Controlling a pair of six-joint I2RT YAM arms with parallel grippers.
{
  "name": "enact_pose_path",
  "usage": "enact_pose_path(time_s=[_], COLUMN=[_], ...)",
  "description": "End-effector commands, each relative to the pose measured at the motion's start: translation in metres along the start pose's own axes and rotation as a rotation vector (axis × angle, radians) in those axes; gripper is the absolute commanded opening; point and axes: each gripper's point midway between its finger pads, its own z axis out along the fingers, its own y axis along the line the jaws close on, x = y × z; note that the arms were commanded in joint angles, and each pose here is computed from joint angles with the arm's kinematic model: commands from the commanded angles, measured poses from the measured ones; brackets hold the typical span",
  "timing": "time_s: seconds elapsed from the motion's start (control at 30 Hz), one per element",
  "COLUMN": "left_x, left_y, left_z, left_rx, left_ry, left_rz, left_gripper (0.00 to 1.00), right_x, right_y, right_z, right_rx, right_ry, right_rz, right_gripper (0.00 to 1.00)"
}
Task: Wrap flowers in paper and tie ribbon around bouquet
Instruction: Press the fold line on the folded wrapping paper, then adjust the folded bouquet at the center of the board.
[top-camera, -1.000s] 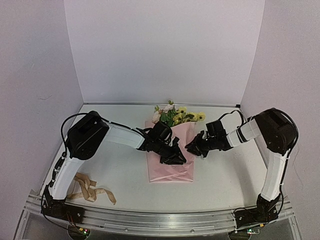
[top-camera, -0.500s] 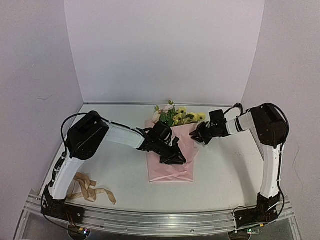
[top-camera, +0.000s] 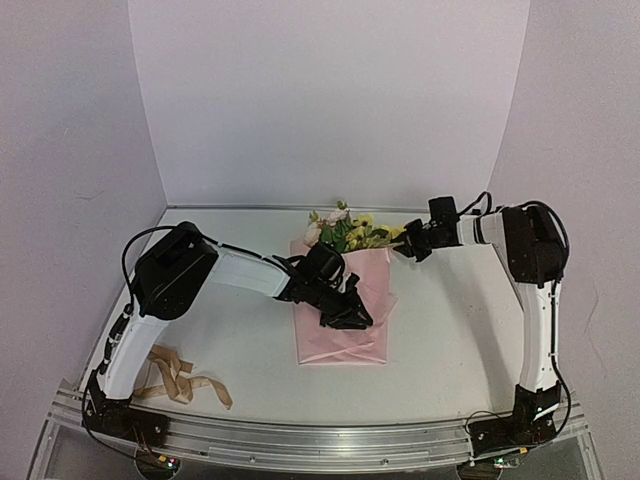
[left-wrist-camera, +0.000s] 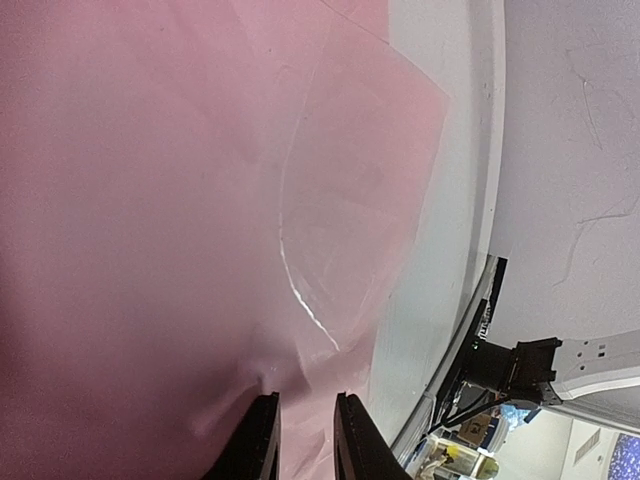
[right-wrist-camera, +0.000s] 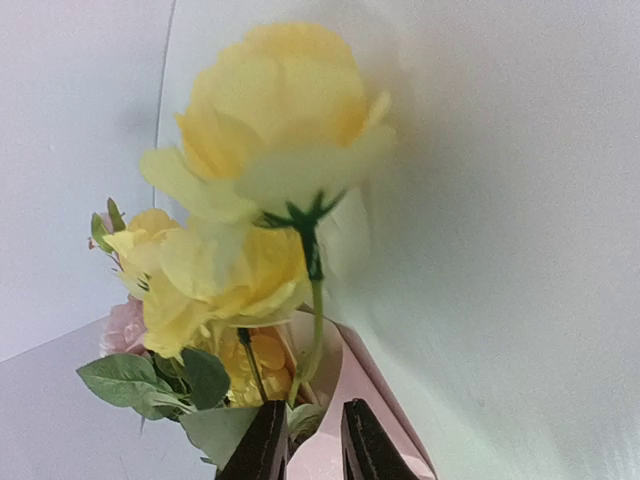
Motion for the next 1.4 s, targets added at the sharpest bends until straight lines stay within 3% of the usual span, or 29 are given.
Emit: enact_pose_path(time_s=[0.0,0.2,0.37,0.57,0.7,1.13,1.37], left_x=[0.005,-0.019,-0.030,-0.039,-0.044,-0.033,-0.024], left_y=[0.017,-0.042,-0.084,-0.095,-0.089,-0.040,-0.020], left_z=[-0.004,-0.026,-0.048,-0.080,-0.112,-0.202,-0.228], left_rx=[-0.115,-0.031,0.035,0.053,0.050,0.012,-0.007], left_ry=[0.001,-0.072,-0.118,-0.182,-0.232,-0.332,-0.357], left_rz=[-0.020,0.093,0.163,0.168,0.154,0.078,0.049], left_gripper=[0.22,0.25,0.27,0.27,0.27,0.27,0.26], right_x=[0.000,0.030,0.077,0.121,0.142,0.166,0.166], right_y=[0.060,0.072,0.027,-0.028,-0.049,-0.069,-0.071], right_z=[-0.055,-0.129,-0.157,-0.158,-0.141,-0.069,-0.056], right_rx=[-0.002,0.023,0.085,0.126,0.131,0.152,0.150], right_ry=[-0.051,-0.089,-0.047,0.002,0.056,0.166,0.163], right_rz=[-0.152,-0.297,-0.368,-0.407,-0.413,-0.404,-0.385], right_gripper=[0.23,0.38,0.52,0.66,0.70,0.67,0.53])
